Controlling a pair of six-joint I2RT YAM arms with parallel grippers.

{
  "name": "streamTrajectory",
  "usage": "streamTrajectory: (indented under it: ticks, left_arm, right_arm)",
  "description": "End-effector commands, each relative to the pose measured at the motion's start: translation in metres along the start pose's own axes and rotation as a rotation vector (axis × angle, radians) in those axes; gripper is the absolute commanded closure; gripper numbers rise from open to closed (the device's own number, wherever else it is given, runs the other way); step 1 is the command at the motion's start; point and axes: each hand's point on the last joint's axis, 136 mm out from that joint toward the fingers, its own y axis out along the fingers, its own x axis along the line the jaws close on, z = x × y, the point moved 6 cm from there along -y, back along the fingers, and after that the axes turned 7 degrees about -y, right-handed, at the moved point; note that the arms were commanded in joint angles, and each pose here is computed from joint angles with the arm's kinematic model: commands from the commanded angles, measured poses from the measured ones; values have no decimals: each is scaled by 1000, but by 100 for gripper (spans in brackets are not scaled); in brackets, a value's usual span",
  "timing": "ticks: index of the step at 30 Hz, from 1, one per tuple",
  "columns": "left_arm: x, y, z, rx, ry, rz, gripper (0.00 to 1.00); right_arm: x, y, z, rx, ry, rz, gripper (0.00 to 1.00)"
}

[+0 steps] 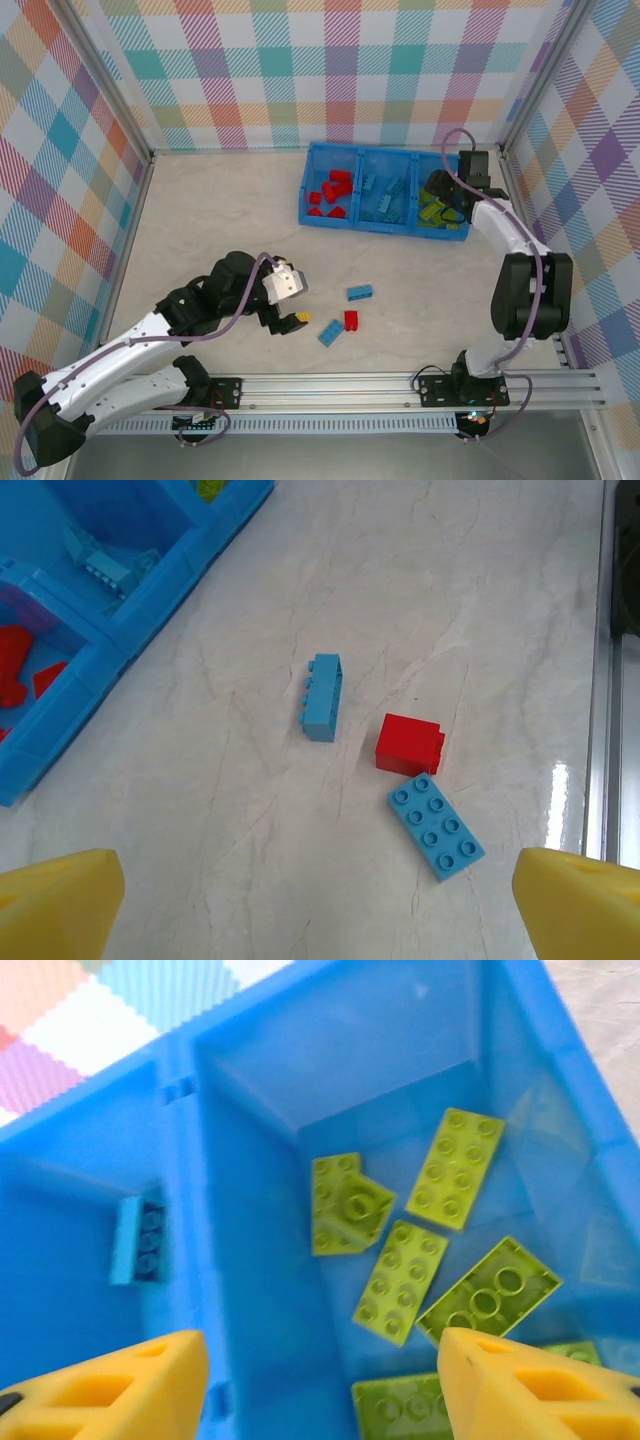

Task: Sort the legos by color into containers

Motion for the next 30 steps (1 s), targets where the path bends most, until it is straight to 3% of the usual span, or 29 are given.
streamTrajectory:
  ticks: [1,5,11,18,22,30]
  left_arm:
    - [1,-2,-5,30,-22,28,0]
    - [-7,-2,-7,50,17,118,0]
    - [-20,4,-44,-34,-47,263,0]
    - [-38,77,-53,48,55,309,0]
    - [-34,121,-54,62,104,313,0]
    - [-18,188,-39,210,189,256,0]
  right_arm:
    - [28,-47,12,31,3,-251,28]
    - [48,-90,57,133,-9,-475,19]
    - [56,-142,134,321,-193,-509,15]
    - [55,-174,198,555,-255,-545,12]
    - [49,-183,217,622,-285,-514,10]
    - [43,-194,211,568,-243,-442,2]
